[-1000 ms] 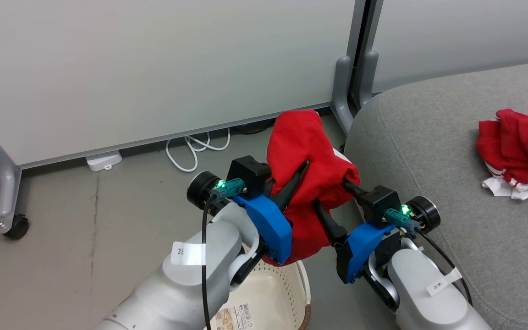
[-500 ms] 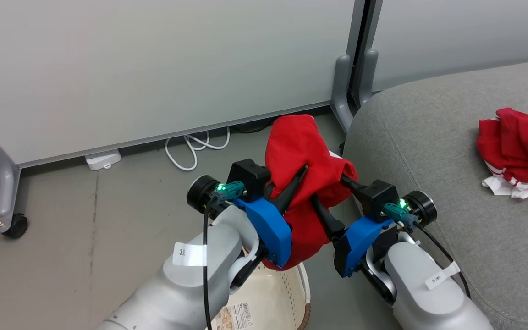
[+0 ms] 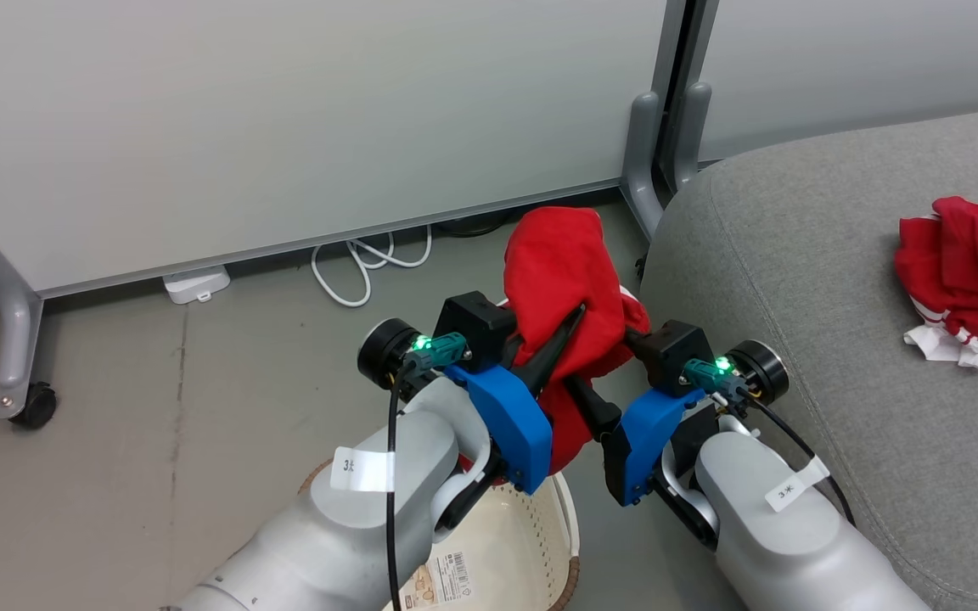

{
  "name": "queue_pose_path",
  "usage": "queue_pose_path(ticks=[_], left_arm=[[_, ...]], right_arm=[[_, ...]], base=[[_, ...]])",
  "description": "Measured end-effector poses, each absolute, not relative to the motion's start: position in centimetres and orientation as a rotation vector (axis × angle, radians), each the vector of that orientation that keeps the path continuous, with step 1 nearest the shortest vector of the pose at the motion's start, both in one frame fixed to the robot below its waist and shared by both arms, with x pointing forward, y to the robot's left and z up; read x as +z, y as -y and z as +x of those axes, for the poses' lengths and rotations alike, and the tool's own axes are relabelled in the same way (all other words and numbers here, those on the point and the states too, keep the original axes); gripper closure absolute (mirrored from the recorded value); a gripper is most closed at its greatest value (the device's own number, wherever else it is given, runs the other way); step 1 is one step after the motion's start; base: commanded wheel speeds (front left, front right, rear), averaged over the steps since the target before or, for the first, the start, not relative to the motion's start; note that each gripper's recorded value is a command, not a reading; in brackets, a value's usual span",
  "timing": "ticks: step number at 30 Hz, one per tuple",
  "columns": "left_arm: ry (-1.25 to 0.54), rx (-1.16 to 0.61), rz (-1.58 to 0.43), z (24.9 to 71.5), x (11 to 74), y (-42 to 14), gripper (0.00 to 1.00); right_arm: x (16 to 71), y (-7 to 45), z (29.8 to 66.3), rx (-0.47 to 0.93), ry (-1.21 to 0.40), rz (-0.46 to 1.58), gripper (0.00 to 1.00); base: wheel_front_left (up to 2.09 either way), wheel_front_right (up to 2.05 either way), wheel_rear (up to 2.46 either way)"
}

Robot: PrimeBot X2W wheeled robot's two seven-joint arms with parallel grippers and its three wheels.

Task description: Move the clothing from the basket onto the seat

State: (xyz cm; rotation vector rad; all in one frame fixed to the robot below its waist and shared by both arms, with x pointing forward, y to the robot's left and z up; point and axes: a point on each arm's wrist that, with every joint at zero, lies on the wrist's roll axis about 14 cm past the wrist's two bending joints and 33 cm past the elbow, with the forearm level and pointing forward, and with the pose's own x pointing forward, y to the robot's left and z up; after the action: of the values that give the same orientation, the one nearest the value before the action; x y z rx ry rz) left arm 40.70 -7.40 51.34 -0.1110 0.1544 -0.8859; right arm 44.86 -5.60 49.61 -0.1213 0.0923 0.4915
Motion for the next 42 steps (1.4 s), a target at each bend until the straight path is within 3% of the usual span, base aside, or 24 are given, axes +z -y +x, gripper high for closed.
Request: queue_pose_path(ticks=[6, 7, 8, 9, 10, 12, 13, 28, 33, 35, 36, 37, 42], left_arm=[[-0.16, -0.887, -0.113, 40.73, 51.22, 7.4, 1.0], [-0.16, -0.887, -0.113, 40.74, 51.2, 7.39, 1.0], [-0.161, -0.887, -0.113, 40.75, 51.17, 7.39, 1.0], [-0.162, -0.887, -0.112, 40.76, 51.12, 7.38, 1.0], [-0.163, -0.885, -0.112, 40.8, 51.09, 7.35, 1.0], [-0.164, -0.885, -0.111, 40.84, 51.05, 7.34, 1.0], [-0.164, -0.885, -0.112, 40.87, 51.08, 7.35, 1.0], [-0.166, -0.873, -0.109, 41.21, 51.02, 7.18, 1.0], [-0.166, -0.869, -0.108, 41.26, 51.02, 7.08, 0.71], [-0.165, -0.868, -0.107, 41.28, 51.04, 7.05, 0.37], [-0.164, -0.867, -0.106, 41.29, 51.08, 7.04, 0.11], [-0.163, -0.866, -0.106, 41.32, 51.1, 7.01, 0.0], [-0.154, -0.859, -0.1, 41.48, 51.28, 6.93, 0.0]], right_arm=[[49.61, 5.15, 45.18, 0.507, -0.102, -0.118, 0.0], [49.5, 5.09, 45.18, 0.509, -0.107, -0.117, 0.04], [49.43, 5.05, 45.18, 0.511, -0.109, -0.115, 0.33], [49.36, 5.01, 45.18, 0.512, -0.112, -0.113, 0.52], [49.32, 4.98, 45.19, 0.513, -0.115, -0.111, 0.6], [49.41, 4.91, 45.29, 0.516, -0.115, -0.11, 0.94], [49.47, 4.89, 45.33, 0.516, -0.114, -0.106, 1.0], [49.24, 5.34, 45.19, 0.5, -0.127, -0.079, 1.0], [49.48, 5.37, 45.27, 0.497, -0.121, -0.072, 1.0], [49.57, 5.37, 45.29, 0.496, -0.118, -0.071, 1.0], [49.6, 5.38, 45.29, 0.495, -0.118, -0.07, 1.0], [49.65, 5.39, 45.3, 0.494, -0.116, -0.069, 1.0], [49.82, 5.49, 45.29, 0.49, -0.112, -0.064, 1.0]], base=[[0.0, 0.0, 0.0], [0.0, 0.0, 0.0], [0.0, 0.0, 0.0], [0.0, 0.0, 0.0], [0.0, 0.0, 0.0], [0.0, 0.0, 0.0], [0.0, 0.0, 0.0], [0.0, 0.0, 0.0], [0.0, 0.0, 0.0], [0.0, 0.0, 0.0], [0.0, 0.0, 0.0], [0.0, 0.0, 0.0], [0.0, 0.0, 0.0]])
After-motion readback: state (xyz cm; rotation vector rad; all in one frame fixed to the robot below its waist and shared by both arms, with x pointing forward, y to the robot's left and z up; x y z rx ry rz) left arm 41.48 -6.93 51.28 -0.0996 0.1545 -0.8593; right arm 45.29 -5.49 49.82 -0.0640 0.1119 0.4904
